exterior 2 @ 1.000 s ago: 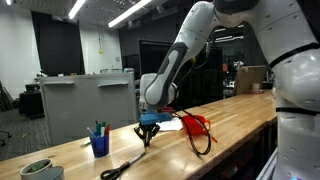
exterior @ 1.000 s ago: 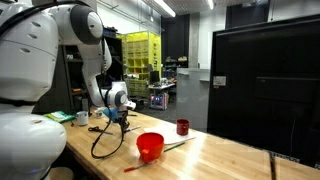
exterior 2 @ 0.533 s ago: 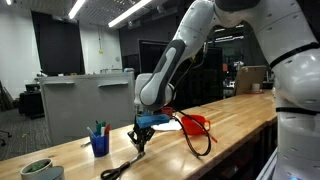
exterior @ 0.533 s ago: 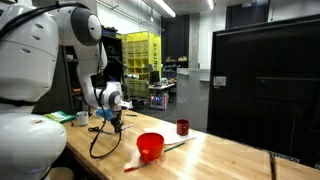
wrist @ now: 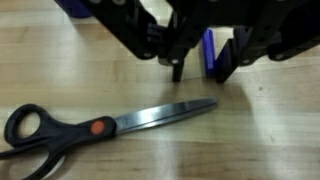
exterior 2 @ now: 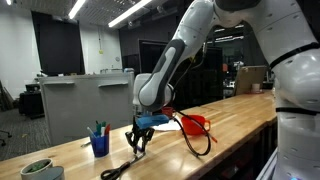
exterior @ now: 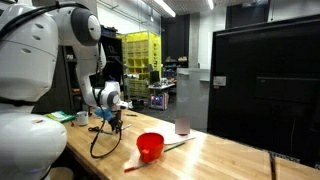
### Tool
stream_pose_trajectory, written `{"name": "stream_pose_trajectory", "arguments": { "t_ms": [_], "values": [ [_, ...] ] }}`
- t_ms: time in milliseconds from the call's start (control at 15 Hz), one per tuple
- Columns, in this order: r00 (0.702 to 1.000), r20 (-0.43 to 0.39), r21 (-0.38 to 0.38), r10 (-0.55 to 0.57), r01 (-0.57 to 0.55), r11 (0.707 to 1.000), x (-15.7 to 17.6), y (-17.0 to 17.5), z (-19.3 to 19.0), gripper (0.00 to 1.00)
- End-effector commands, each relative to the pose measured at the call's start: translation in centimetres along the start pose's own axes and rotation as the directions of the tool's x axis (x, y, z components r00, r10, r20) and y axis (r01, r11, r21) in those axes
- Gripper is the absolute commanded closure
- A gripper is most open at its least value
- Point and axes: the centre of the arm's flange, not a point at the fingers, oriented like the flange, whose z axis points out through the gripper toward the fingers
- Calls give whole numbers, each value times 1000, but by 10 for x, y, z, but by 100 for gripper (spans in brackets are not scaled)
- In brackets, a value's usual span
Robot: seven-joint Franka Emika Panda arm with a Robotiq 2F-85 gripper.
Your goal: Bring the blue sharpie closer to the cup
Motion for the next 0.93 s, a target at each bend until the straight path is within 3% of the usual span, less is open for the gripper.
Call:
{"name": "stream_pose_trajectory", "arguments": {
  "t_ms": [0,267,867],
  "values": [
    [999,13,11,-40,39,999,-7,-5,6,27],
    [998,12,0,-58,58,998,-8,-6,5,2],
    [993,-16,-27,-121,120,992,-8,-12,-10,0]
  ]
}}
